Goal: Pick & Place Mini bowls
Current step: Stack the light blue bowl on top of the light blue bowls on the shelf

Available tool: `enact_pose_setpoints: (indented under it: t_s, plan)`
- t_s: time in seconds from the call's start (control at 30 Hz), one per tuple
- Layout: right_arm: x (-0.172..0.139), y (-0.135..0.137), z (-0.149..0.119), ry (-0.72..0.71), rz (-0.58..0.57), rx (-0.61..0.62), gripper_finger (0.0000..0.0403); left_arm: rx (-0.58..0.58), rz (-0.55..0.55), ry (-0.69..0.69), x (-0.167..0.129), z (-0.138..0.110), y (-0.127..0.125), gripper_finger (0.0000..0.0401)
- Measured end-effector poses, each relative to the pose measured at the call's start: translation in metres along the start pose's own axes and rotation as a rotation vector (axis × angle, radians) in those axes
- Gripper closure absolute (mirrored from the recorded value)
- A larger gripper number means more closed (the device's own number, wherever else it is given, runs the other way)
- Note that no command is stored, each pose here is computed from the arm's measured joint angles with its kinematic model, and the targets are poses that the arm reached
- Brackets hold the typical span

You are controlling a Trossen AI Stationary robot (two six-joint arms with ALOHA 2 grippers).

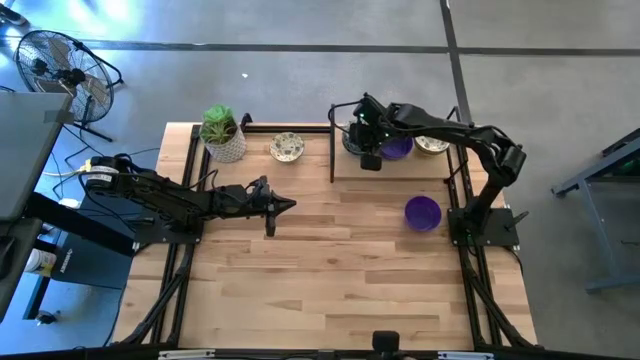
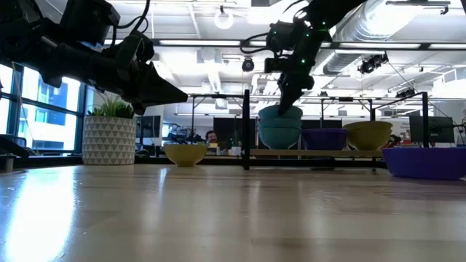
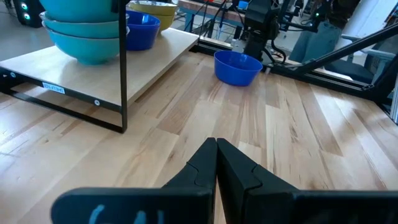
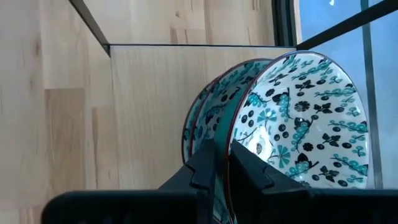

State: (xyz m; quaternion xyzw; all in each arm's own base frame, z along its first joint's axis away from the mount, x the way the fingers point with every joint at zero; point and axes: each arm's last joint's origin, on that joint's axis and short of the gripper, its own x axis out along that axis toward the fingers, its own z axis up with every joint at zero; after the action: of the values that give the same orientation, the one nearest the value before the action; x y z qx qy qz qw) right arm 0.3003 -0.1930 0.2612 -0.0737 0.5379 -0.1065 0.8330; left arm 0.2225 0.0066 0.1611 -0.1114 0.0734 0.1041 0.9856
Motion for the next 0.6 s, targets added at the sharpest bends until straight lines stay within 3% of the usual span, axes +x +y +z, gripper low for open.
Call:
enact_pose_setpoints:
  t_s: [0.3,0.6]
  plan:
    - [0.011,0.000,0.001,0.030,-0.028,-0.006,0.0367,0.000,0.000,0.001,0.000,0.000,0.000,0.0396]
    - [0.010,0.001,0.001,0.023,-0.008,-0.003,0.0302,0.000,0.000,0.001,0.000,0.000,0.000,0.0396]
